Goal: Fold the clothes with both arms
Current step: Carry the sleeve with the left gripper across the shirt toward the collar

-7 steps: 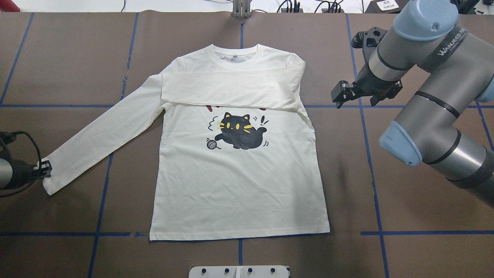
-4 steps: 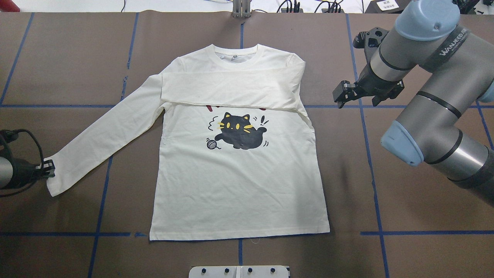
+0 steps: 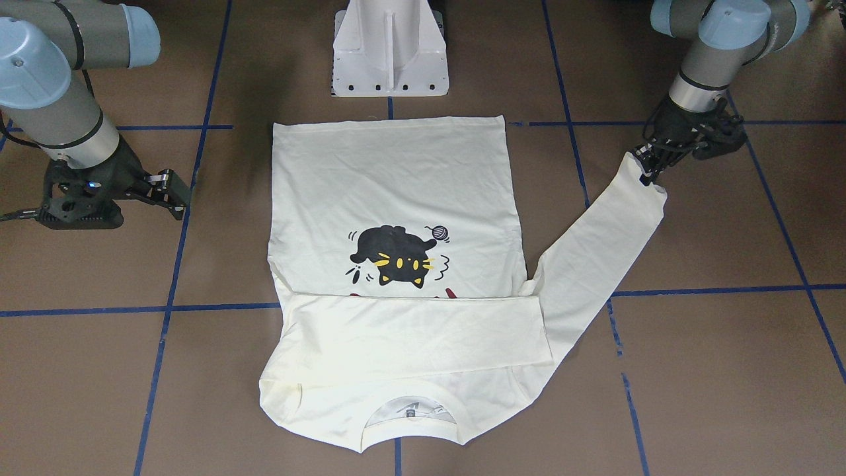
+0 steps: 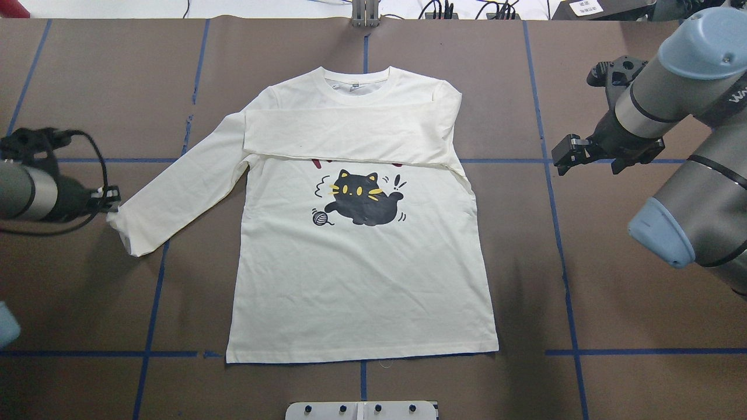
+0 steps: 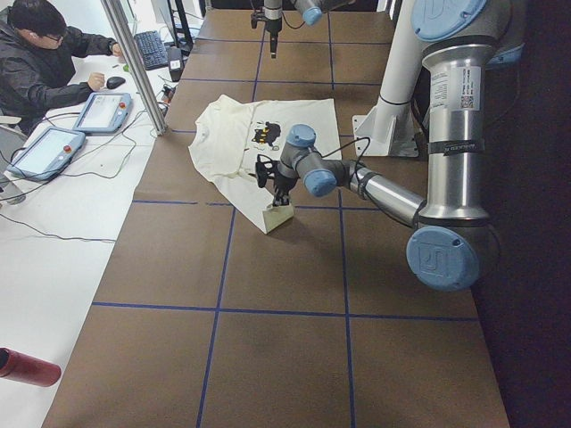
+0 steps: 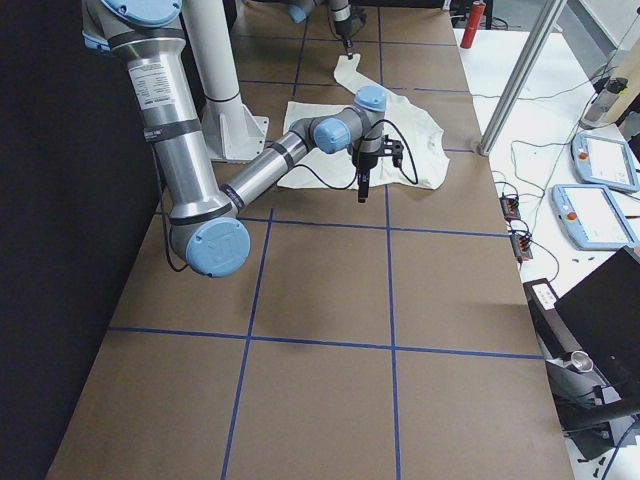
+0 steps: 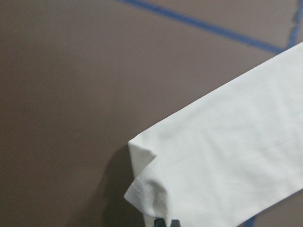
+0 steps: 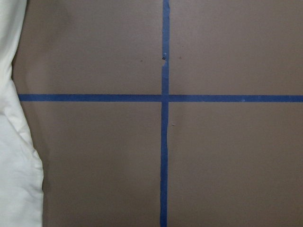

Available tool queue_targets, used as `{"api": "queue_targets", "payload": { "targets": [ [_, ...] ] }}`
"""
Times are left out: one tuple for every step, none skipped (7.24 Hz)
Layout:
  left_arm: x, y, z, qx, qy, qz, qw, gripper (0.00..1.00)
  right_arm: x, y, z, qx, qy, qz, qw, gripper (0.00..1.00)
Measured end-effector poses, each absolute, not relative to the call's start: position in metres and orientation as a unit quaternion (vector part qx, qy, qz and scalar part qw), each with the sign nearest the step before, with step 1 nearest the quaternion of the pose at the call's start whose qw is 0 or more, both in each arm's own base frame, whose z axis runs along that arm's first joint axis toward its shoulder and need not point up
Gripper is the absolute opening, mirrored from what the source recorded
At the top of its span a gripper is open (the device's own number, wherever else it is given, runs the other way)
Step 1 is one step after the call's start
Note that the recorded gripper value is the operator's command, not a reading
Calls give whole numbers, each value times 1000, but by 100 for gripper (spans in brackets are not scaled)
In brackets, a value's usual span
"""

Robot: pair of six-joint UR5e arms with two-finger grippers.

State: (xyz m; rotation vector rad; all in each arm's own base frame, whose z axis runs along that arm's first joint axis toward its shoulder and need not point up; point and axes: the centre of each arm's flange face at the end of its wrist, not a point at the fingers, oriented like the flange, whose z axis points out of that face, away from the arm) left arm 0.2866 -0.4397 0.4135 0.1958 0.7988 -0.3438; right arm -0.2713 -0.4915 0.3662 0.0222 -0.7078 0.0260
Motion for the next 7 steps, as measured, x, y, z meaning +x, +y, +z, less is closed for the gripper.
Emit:
{"api": "queue_targets", "payload": {
  "targets": [
    [296, -485, 357, 109, 378, -164, 905, 0, -263, -486, 379, 14, -348, 14, 937, 100],
    [309, -522, 308, 112, 379, -161, 904, 0, -256, -481, 392, 20, -354, 15, 935, 100],
    [322, -549, 268, 115, 391, -157, 900, 0, -251, -478, 401, 23, -358, 16, 933, 100],
    [334, -573, 219, 126, 409, -153, 891, 0, -248, -476, 406, 23, -358, 18, 933, 100],
    [348, -592, 163, 137, 432, -144, 880, 0, -247, -474, 410, 22, -358, 19, 933, 100],
    [363, -607, 111, 141, 461, -137, 865, 0, -246, -474, 412, 21, -357, 20, 934, 100],
    [385, -624, 74, 139, 489, -140, 850, 0, -246, -474, 413, 20, -356, 20, 934, 100]
  ]
}}
